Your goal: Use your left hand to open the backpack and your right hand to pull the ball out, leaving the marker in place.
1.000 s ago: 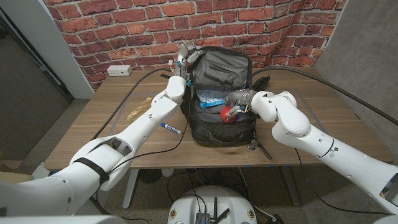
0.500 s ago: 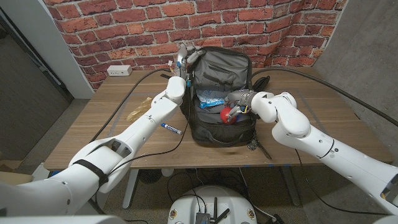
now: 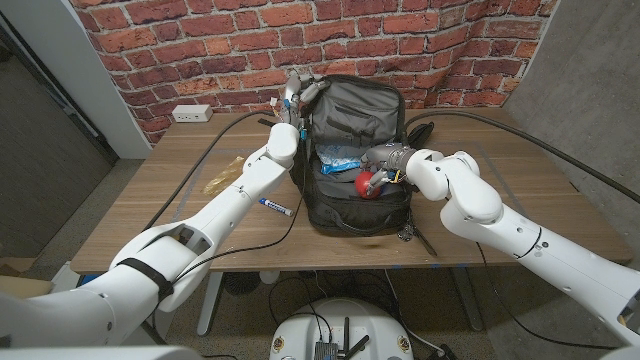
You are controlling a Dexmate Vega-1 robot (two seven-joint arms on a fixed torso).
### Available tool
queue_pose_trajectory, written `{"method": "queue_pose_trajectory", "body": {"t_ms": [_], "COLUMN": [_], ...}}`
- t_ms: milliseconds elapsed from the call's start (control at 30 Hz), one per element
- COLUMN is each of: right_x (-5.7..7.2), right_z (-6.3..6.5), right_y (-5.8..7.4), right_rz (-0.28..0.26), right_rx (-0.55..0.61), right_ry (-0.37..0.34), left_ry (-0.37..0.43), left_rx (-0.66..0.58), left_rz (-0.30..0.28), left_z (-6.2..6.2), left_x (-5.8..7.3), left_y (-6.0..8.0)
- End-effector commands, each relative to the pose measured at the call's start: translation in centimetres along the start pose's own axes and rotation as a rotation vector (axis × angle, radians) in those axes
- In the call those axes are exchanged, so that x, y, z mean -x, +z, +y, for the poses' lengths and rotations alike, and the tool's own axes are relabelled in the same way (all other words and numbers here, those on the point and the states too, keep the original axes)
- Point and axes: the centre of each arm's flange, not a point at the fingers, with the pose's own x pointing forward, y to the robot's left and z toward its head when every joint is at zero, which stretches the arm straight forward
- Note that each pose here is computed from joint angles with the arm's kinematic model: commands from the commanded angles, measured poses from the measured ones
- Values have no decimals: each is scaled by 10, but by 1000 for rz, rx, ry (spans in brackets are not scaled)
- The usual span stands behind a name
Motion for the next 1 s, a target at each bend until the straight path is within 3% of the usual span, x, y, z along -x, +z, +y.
{"method": "queue_pose_trajectory", "body": {"t_ms": [33,1000], "right_x": [7,31], "right_z": [-3,-6], "right_y": [-2,-5], "right_rz": [0,1], "right_rx": [-18,-90], "right_ry": [-34,-95], "left_ry": [1,-4], "left_rx": [-2,-5], "left_rz": [-2,-2], "left_z": [-1,-1], "left_x": [1,4], "left_y": [1,3]}}
